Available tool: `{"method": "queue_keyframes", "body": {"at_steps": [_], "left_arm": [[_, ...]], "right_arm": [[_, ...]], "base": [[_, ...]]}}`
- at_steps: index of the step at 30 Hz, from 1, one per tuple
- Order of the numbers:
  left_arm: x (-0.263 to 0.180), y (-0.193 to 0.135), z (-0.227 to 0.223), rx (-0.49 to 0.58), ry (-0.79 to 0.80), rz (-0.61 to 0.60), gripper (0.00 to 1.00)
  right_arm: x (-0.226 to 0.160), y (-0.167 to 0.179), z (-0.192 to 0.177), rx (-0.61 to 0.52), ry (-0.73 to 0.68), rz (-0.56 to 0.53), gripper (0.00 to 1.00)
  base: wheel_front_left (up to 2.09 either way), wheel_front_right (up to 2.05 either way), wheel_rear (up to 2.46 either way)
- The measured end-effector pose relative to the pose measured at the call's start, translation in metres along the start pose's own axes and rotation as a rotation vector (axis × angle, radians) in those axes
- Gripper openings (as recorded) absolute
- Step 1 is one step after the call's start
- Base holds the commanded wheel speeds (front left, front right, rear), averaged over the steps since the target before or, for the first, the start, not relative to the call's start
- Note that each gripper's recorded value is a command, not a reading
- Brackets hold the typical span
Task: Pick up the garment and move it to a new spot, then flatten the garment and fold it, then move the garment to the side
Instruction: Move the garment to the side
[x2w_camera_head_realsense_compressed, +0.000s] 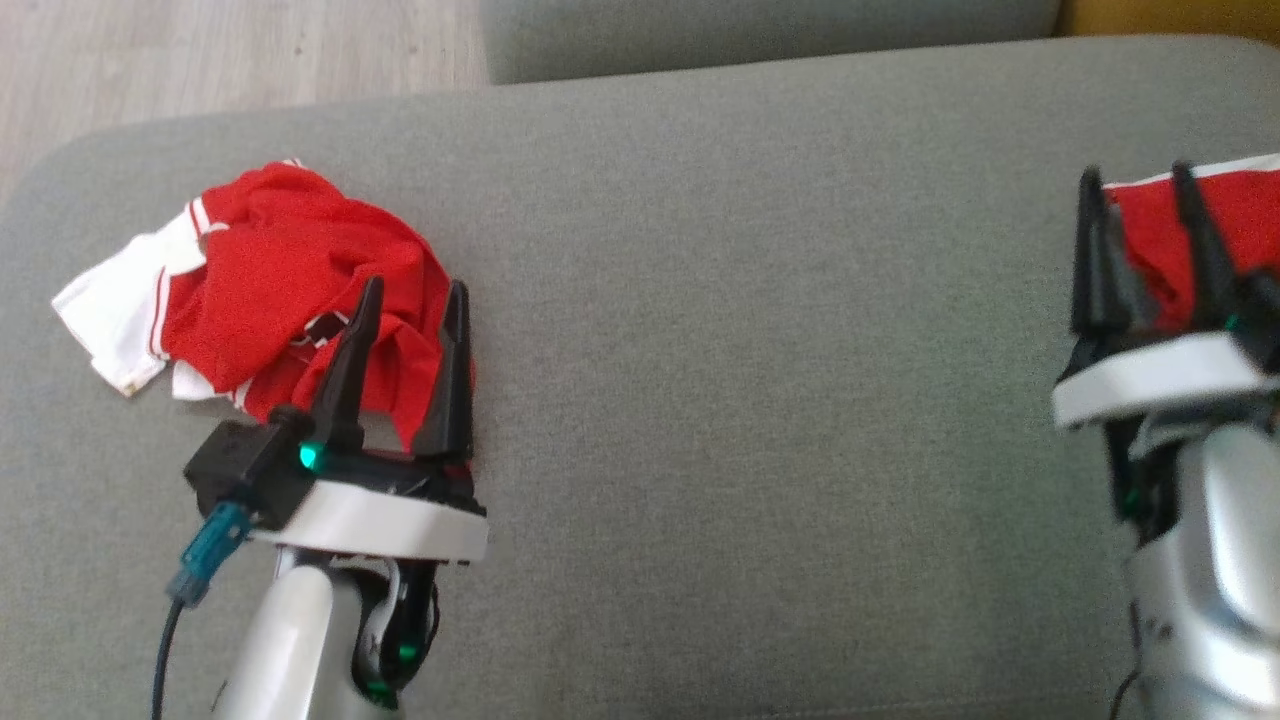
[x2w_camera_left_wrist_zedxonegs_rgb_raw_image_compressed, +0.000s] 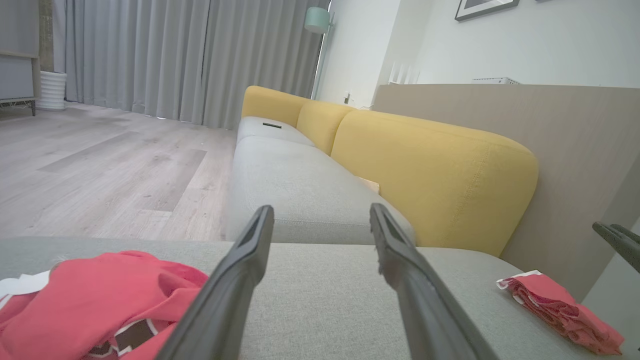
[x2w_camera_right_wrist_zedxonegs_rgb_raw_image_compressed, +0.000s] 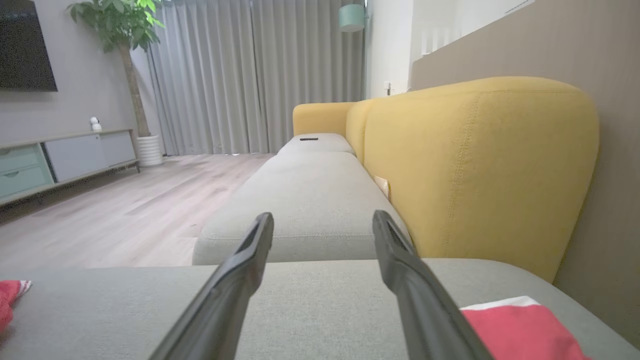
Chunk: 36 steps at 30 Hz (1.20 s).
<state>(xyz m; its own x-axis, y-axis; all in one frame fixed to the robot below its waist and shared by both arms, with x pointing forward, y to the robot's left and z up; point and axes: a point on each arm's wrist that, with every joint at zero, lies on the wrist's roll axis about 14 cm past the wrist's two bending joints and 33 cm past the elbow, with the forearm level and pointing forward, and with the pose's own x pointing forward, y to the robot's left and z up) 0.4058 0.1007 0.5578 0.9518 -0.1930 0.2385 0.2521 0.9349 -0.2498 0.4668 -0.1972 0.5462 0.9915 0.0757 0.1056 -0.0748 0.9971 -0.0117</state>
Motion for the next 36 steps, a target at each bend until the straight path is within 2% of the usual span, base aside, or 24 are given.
{"method": "queue_keyframes", "body": {"at_steps": [5,14,36], "left_arm": [[-0.016,0.003,0.002,0.005,0.005,0.022,1.00],[-0.033,0.003,-0.008,0.008,0.045,0.033,1.00],[-0.042,0.006,-0.014,0.008,0.067,0.047,1.00]], "right_arm": [[-0.036,0.023,-0.013,0.091,-0.005,0.007,1.00],[-0.071,0.040,-0.034,0.112,0.045,0.030,1.00],[-0.074,0.043,-0.026,0.153,0.014,0.032,1.00]], "base": [[0.00,0.00,0.00],[0.00,0.00,0.00],[0.00,0.00,0.00]]}}
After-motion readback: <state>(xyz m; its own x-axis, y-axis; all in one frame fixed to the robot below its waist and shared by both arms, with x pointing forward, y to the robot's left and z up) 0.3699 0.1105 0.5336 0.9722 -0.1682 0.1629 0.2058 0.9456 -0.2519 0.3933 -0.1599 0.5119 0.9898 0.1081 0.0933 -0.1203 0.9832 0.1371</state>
